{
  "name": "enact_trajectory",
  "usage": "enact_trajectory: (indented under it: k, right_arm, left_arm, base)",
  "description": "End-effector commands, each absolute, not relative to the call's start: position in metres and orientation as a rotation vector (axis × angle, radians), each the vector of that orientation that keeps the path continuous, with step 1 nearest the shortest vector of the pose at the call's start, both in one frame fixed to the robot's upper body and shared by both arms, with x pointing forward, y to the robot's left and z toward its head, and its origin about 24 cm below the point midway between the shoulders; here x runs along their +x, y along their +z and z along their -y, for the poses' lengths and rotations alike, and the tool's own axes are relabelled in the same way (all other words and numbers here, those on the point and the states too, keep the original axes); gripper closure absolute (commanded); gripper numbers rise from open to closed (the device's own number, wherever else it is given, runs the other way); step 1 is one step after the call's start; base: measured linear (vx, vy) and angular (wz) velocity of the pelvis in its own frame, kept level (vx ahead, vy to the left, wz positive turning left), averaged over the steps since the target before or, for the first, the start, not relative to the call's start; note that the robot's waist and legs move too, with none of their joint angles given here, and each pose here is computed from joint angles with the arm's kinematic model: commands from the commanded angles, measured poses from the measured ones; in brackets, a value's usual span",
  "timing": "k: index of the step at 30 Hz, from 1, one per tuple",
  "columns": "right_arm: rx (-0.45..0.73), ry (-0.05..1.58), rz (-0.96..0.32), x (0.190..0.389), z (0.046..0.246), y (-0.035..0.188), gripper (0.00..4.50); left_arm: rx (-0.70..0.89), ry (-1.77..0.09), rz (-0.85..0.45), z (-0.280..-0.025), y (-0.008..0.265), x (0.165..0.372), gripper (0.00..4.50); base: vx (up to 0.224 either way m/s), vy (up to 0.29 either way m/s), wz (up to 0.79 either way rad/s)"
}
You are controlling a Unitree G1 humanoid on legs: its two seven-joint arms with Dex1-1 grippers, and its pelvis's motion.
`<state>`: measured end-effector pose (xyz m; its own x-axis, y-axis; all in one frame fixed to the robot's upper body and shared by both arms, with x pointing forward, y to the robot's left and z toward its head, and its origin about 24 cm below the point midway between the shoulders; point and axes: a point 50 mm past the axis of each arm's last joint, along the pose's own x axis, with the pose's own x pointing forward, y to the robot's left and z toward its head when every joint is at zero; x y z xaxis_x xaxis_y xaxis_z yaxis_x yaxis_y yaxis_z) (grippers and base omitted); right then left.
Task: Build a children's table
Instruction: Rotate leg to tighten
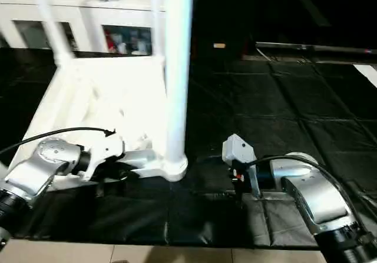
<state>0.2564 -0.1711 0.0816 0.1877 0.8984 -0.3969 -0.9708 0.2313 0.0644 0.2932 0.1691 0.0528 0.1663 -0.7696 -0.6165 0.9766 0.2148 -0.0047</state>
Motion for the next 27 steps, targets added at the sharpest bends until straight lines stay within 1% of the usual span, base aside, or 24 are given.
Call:
enact_trajectory:
  k: [1, 5, 7, 11, 12, 14, 16, 17, 24, 27]
  right_arm:
    - [-0.248, 1.325, -0.359, 0.2606, 0.1690, 0.0861, 0.00]
    - [-0.249, 1.323, -0.353, 0.2636, 0.1675, 0.0861, 0.00]
    - [-0.251, 1.324, -0.351, 0.2637, 0.1663, 0.0858, 0.00]
    - [-0.249, 1.329, -0.347, 0.2634, 0.1641, 0.0861, 0.00]
    - [-0.249, 1.328, -0.346, 0.2637, 0.1640, 0.0861, 0.00]
    - [-0.248, 1.327, -0.346, 0.2640, 0.1639, 0.0861, 0.00]
    - [-0.248, 1.328, -0.344, 0.2640, 0.1636, 0.0861, 0.00]
    - [-0.248, 1.328, -0.342, 0.2641, 0.1632, 0.0859, 0.00]
    - [-0.252, 1.327, -0.336, 0.2668, 0.1615, 0.0862, 0.00]
    - [-0.253, 1.326, -0.335, 0.2675, 0.1614, 0.0862, 0.00]
  left_arm:
    - [0.397, -1.309, -0.474, -0.1686, 0.0649, 0.2960, 4.46]
    - [0.406, -1.321, -0.498, -0.1733, 0.0604, 0.2930, 4.46]
    - [0.432, -1.287, -0.507, -0.1760, 0.0586, 0.2944, 4.46]
    - [0.384, -1.245, -0.491, -0.1741, 0.0589, 0.2981, 4.46]
    - [0.386, -1.240, -0.487, -0.1739, 0.0588, 0.2988, 4.22]
    - [0.387, -1.236, -0.486, -0.1738, 0.0587, 0.2994, 3.95]
    - [0.383, -1.230, -0.487, -0.1737, 0.0582, 0.3001, 3.91]
    - [0.386, -1.227, -0.491, -0.1739, 0.0578, 0.3004, 3.82]
    - [0.373, -1.222, -0.475, -0.1745, 0.0579, 0.3025, 3.82]
    - [0.377, -1.229, -0.485, -0.1743, 0.0563, 0.3017, 4.16]
  base:
    - [0.000, 0.000, 0.00]
    - [0.000, 0.000, 0.00]
    - [0.000, 0.000, 0.00]
    - [0.000, 0.000, 0.00]
    - [0.000, 0.000, 0.00]
    - [0.000, 0.000, 0.00]
    - [0.000, 0.000, 0.00]
    - [0.000, 0.000, 0.00]
    - [0.000, 0.000, 0.00]
    - [0.000, 0.000, 0.00]
